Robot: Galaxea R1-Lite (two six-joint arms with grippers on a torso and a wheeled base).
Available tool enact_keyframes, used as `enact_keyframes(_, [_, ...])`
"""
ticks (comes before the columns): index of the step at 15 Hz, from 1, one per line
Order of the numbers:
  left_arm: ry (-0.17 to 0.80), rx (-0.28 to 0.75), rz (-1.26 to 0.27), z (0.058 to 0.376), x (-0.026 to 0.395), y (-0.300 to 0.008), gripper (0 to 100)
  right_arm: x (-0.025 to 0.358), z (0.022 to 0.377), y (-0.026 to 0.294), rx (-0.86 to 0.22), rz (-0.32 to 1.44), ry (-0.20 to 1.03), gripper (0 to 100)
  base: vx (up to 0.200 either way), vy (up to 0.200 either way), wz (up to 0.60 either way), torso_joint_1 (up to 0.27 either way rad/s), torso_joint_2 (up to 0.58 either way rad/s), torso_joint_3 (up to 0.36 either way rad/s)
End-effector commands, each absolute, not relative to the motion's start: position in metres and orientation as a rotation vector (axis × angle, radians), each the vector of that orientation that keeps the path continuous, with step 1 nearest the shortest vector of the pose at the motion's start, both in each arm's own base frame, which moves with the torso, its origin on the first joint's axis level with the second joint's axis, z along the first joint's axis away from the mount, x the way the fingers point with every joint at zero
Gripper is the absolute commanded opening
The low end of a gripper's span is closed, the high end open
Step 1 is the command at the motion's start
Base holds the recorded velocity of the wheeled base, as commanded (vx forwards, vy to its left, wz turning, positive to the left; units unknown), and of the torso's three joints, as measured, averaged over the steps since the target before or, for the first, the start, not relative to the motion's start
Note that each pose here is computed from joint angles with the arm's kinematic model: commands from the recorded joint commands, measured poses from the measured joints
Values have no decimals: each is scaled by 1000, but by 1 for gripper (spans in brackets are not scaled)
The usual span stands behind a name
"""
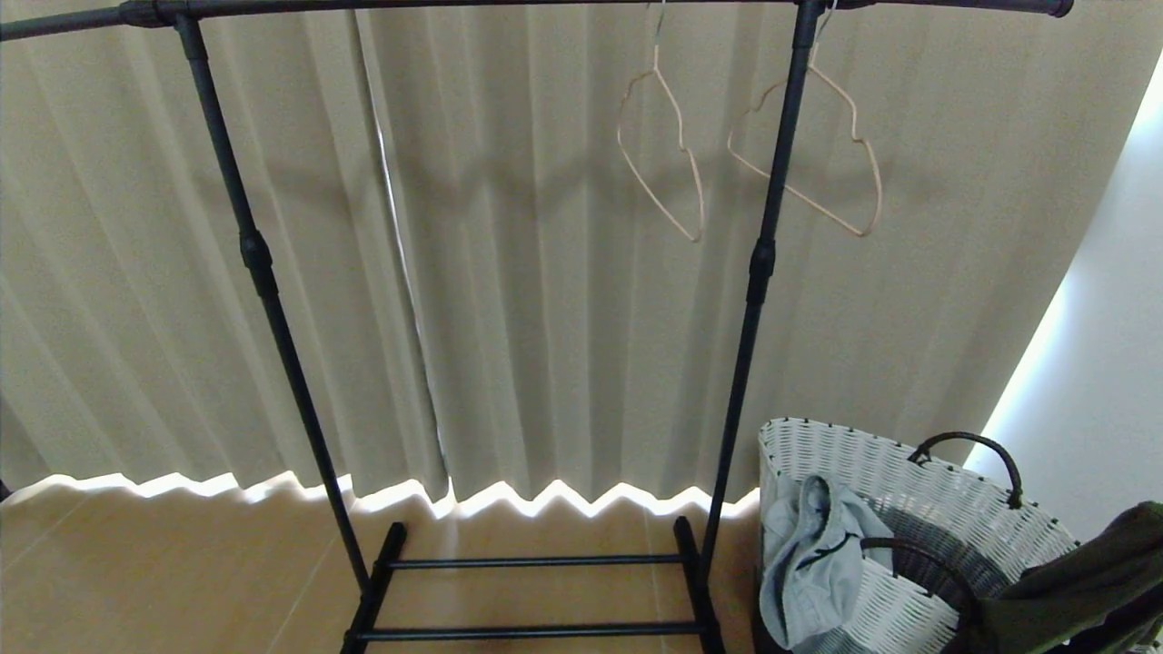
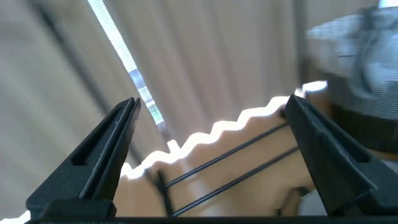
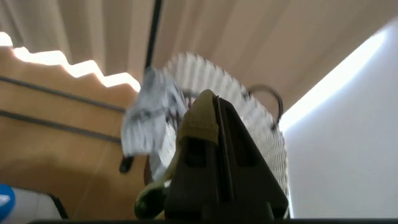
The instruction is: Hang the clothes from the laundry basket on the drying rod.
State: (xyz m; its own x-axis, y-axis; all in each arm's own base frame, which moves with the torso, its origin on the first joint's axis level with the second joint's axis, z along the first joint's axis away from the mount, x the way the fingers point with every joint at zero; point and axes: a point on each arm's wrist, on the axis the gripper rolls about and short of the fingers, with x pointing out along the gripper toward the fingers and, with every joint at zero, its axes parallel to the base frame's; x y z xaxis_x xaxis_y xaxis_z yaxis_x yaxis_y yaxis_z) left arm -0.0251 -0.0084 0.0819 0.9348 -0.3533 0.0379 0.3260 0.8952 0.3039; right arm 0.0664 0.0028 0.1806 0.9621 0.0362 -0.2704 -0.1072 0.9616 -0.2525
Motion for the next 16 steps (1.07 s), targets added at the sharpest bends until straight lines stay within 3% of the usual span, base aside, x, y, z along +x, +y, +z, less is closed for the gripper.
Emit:
enact_keyframes(1, [-142,308,-404,112,-28,-11,100,76,198,4,-264,110,238,0,0,0,0,0,0,0])
enact_keyframes(6, [-28,203,-411,174,17,-9,100,95,219,18,-236,281,208,0,0,0,0,0,0,0])
enact_keyframes(10, [-16,209,-473,209,59,-10,100,92,222,34,-76,418,223,0,0,0,0,0,0,0])
enact_keyframes(12, [-28,209,-581,226,73,-18,100,97,223,37,-52,427,238,0,0,0,0,0,0,0])
enact_keyframes(13, [-10,206,-691,228,82,-30,100,104,232,40,-51,433,227,0,0,0,0,0,0,0])
enact_keyframes(16, [57,207,-802,233,107,-62,100,115,251,51,-53,494,195,0,0,0,0,0,0,0])
